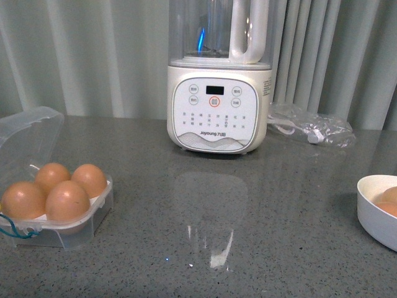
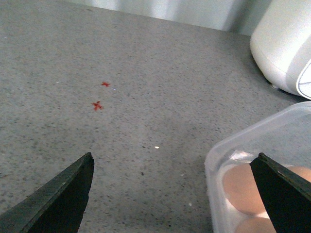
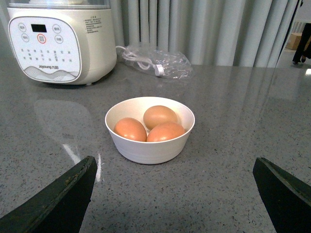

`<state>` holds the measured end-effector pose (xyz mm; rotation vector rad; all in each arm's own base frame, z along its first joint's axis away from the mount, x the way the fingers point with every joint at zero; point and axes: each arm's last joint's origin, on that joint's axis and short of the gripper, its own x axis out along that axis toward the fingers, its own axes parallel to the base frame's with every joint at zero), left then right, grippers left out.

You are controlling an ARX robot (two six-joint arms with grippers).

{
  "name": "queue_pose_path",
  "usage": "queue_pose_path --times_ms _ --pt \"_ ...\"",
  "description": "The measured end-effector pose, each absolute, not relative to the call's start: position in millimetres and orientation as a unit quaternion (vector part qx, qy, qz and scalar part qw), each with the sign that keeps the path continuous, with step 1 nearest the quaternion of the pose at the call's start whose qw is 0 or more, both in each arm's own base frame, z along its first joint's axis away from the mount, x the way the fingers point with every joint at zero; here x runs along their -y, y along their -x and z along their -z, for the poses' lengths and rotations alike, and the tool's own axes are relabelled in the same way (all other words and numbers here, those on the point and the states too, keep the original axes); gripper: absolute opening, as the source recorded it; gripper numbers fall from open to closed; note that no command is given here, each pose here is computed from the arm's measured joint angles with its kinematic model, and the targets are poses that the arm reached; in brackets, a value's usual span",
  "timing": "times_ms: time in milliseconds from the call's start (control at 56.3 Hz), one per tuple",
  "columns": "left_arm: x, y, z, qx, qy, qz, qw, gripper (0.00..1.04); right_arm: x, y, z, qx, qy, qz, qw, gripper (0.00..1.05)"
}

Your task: Put egg into box

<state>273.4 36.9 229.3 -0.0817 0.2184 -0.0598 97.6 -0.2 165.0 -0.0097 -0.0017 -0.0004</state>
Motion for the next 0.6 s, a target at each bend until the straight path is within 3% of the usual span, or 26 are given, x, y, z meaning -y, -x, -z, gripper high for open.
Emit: queue_pose_path --times_ms 337,604 --pt "20 -252 -231 -0.114 0.053 0.155 0.980 0.98 0 -98 -165 0.001 0.005 0.000 1.000 0.98" --pt "16 -237 -248 -0.094 0.039 0.158 0.982 0.98 0 -98 -165 0.001 0.005 0.000 1.000 0.98"
